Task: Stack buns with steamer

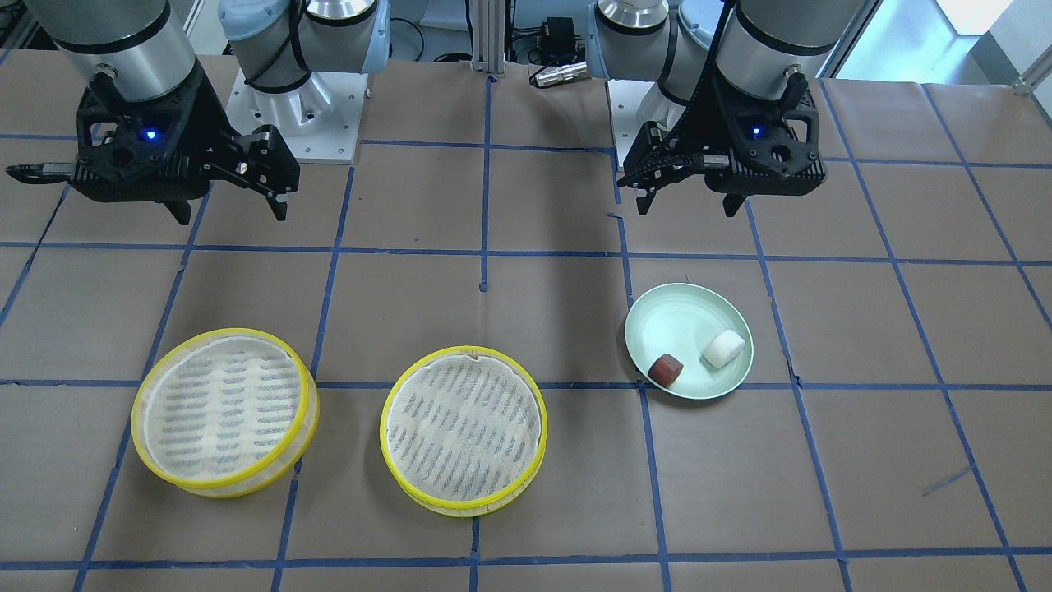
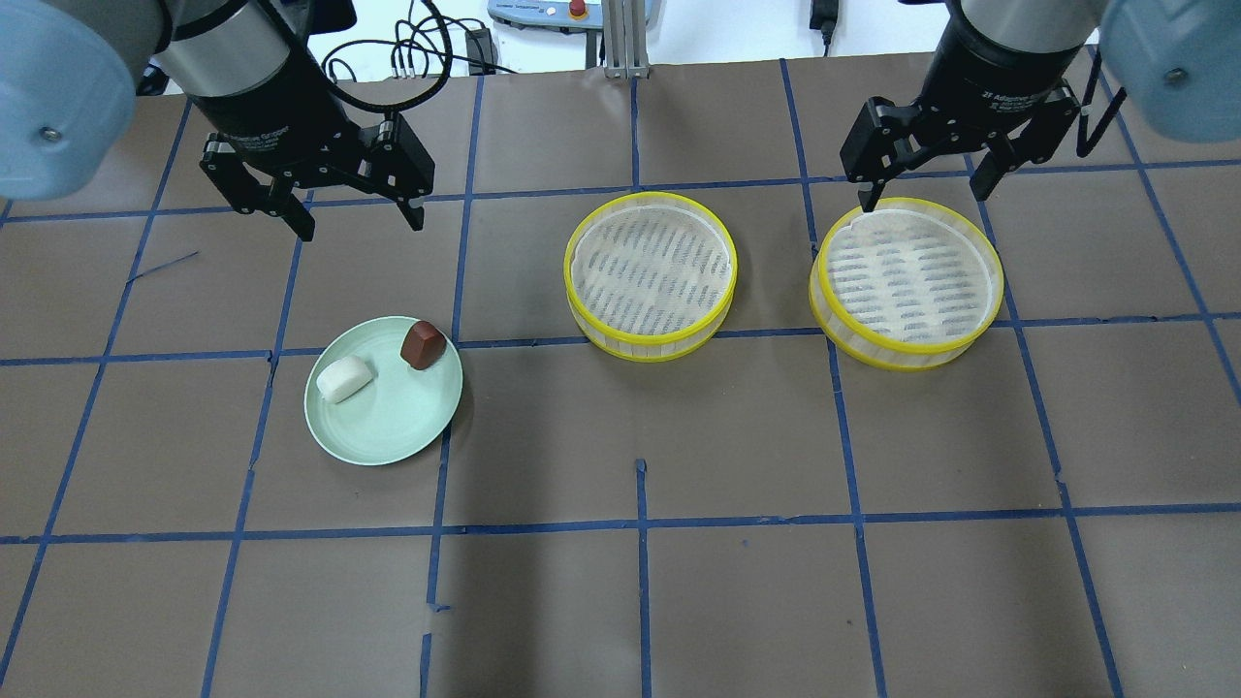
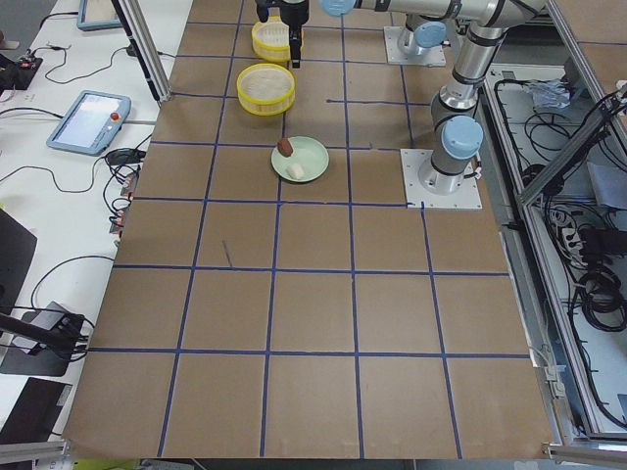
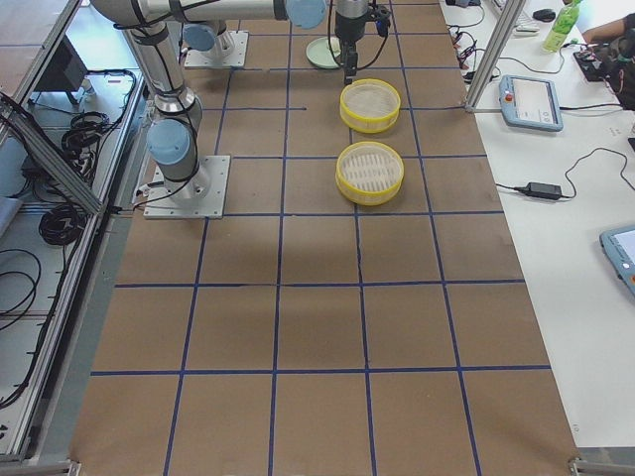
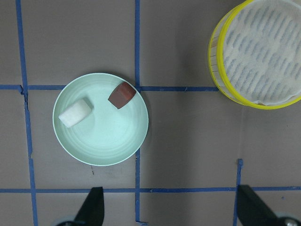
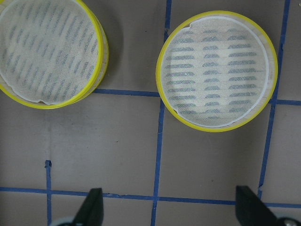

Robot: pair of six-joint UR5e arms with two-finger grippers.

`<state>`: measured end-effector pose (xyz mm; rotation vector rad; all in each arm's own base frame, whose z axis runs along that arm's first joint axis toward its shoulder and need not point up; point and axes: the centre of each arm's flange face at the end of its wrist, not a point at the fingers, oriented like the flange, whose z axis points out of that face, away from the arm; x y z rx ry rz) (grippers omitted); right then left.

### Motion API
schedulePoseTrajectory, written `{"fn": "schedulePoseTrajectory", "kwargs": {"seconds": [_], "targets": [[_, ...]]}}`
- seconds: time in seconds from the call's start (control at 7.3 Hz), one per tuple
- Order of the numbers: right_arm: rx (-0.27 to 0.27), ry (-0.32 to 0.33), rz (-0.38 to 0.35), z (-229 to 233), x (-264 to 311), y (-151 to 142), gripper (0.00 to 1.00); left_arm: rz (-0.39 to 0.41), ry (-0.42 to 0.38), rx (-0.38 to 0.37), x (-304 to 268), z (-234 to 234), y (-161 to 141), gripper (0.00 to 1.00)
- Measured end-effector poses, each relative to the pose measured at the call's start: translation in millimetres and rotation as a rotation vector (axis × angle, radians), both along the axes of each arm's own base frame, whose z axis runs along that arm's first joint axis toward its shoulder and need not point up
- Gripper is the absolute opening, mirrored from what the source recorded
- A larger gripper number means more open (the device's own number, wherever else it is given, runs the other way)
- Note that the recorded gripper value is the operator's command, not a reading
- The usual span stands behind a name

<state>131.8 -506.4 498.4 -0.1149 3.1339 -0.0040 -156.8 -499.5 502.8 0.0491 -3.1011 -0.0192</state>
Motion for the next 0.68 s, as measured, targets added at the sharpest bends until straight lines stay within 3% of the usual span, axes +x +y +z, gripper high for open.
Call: {"fn": "schedulePoseTrajectory", "kwargs": {"seconds": [0.41, 0.68], "targets": [[0.003, -0.001, -0.001, -1.1, -0.3, 0.1, 0.99, 0.002, 0.006, 0.003, 1.0, -3.8, -0.3, 1.0], [0.005, -0.001, 0.001, -2.3, -0.6, -0.2, 0.99, -0.006, -0.002, 0.057, 9.8, -40.8, -5.9, 1.0]]}}
